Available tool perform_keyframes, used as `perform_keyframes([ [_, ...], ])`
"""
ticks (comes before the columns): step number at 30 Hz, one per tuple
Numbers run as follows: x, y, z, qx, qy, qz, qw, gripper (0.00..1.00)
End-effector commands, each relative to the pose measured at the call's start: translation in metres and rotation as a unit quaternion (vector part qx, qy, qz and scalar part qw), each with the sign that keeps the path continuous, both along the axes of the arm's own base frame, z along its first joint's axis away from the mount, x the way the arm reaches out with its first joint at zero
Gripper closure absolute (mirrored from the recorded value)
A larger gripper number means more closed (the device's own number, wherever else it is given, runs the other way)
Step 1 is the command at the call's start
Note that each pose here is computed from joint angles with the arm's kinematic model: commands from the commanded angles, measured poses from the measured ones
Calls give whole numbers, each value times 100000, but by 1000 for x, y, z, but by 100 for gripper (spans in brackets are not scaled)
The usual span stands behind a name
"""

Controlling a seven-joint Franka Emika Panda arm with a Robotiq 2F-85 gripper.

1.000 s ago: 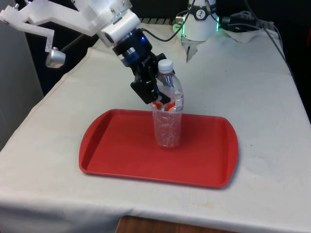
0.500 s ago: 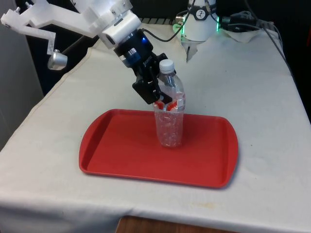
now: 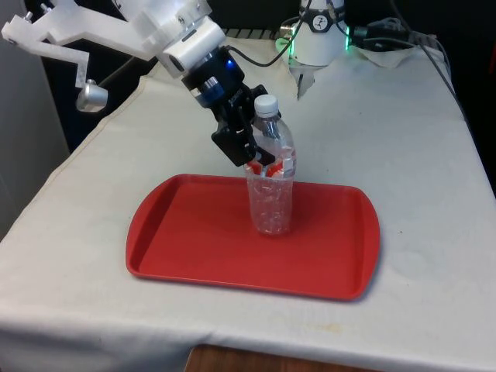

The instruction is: Place the bottle upright on the tray.

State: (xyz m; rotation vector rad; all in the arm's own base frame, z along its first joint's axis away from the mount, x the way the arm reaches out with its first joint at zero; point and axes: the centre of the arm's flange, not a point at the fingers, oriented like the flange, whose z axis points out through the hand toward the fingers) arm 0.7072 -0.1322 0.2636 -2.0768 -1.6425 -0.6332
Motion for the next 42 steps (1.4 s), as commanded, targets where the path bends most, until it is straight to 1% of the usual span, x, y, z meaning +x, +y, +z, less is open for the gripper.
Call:
perform_keyframes([
  [1, 0, -1, 0, -7, -17, -73, 100000, 67],
  [7, 0, -1, 0, 19, -15, -8, 100000, 67],
  [11, -1, 0, -1, 573, 74, 71, 99998, 67],
  [16, -1, 0, -4, 752, 149, 73, 99997, 67],
  [23, -2, 0, -7, 761, 419, 81, 99996, 67],
  [26, -2, 0, -6, 776, 309, 92, 99996, 67],
  [42, -3, 0, -9, 859, 574, 129, 99995, 67],
])
